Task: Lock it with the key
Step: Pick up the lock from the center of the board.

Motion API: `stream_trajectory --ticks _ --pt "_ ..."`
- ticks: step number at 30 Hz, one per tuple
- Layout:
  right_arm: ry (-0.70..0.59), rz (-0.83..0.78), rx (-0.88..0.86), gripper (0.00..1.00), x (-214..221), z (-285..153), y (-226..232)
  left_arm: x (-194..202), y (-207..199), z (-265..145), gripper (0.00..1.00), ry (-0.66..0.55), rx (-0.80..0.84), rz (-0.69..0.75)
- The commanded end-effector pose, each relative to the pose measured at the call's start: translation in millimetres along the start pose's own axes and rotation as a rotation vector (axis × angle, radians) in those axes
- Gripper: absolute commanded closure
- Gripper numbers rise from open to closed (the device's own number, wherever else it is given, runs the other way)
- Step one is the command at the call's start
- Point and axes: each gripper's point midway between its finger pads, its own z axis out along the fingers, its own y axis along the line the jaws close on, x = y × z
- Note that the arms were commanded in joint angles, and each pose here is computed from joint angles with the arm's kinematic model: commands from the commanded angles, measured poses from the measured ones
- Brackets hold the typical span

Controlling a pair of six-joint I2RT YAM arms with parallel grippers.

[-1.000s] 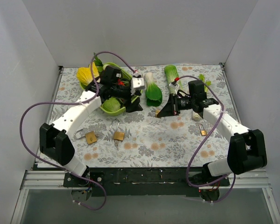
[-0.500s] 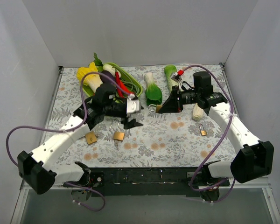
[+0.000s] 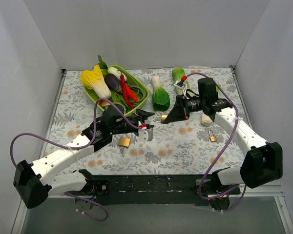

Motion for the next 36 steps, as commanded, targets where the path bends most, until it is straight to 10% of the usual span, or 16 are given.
stream_trajectory --ticks 1,17,27,28,32,36 --pt "0.029 0.113 -0.095 0.99 3.8 1.8 8.3 -7.7 17.9 0.3 0.52 -0.008 -0.082 0.143" --pt "0.033 0.171 -0.116 0.99 3.8 5.5 9.2 -8.2 -0.5 13.9 0.7 -0.013 -0.038 0.143" --pt "0.043 0.188 -0.126 0.99 5.6 6.8 12.7 -3.2 -1.6 15.2 1.0 0.01 -0.044 0.109" --pt "0.044 0.19 -0.128 0.93 5.5 6.8 12.6 -3.5 -0.6 14.6 1.0 0.012 -0.049 0.101" --pt "0.016 0.143 -0.076 0.16 -4.1 -0.2 5.2 -10.2 -0.6 12.7 1.0 0.006 -0.025 0.034" --pt "-0.022 0.041 0.074 0.08 -25.8 -20.0 -20.2 -16.0 -11.5 15.0 1.0 0.004 0.057 -0.097"
